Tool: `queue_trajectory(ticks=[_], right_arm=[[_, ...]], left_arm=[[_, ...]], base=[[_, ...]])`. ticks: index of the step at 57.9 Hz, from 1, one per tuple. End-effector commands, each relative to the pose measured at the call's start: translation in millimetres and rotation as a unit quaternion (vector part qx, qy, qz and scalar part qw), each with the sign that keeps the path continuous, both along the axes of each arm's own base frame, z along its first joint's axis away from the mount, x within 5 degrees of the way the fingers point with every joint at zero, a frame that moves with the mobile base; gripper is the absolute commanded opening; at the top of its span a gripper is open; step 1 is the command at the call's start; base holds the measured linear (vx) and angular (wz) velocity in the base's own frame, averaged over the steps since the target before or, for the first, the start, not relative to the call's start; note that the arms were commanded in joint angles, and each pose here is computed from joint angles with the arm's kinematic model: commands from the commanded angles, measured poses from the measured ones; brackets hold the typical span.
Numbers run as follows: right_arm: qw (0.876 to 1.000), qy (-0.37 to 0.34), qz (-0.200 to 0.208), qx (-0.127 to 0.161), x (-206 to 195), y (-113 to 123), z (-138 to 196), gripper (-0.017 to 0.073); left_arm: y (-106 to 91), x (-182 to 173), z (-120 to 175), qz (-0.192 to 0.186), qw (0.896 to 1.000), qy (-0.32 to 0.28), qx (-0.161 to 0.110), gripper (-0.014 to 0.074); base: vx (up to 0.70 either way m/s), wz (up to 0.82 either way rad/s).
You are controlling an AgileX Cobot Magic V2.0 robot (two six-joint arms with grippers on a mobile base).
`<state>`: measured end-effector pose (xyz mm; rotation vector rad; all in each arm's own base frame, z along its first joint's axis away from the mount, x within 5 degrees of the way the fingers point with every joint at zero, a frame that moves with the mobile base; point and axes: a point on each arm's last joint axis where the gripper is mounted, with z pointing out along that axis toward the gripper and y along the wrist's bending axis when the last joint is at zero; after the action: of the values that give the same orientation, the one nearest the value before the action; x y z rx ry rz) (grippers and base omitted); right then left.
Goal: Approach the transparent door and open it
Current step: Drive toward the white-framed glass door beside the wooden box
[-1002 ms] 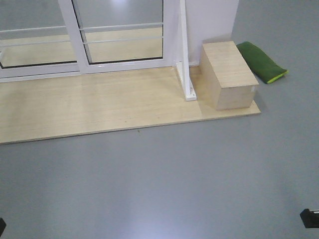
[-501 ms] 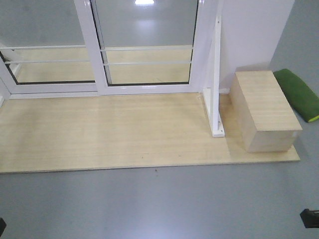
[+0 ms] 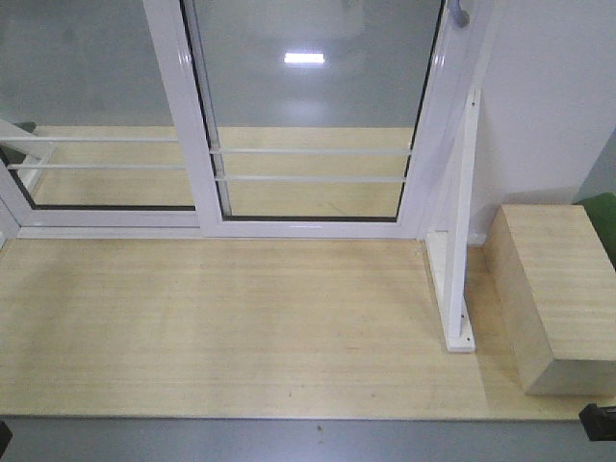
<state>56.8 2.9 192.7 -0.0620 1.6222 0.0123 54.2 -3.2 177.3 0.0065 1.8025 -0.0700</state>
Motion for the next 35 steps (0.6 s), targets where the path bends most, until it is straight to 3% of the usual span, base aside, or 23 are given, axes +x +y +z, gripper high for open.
queue_trajectory(ticks=[1, 35], right_arm=[[0.999, -0.042, -0.004, -0.001, -0.4, -0.7, 3.9, 0.0000], [0.999, -0.042, -0.004, -0.001, -0.4, -0.7, 3.8, 0.0000]], left_arm=[[-0.1, 1.3, -2.5, 0.000, 1.000, -0.030, -0.006, 0.0004], [-0.1, 1.3, -2.5, 0.000, 1.000, -0.030, -0.006, 0.0004]], base=[[0.54, 0.03], [0.46, -0.03]])
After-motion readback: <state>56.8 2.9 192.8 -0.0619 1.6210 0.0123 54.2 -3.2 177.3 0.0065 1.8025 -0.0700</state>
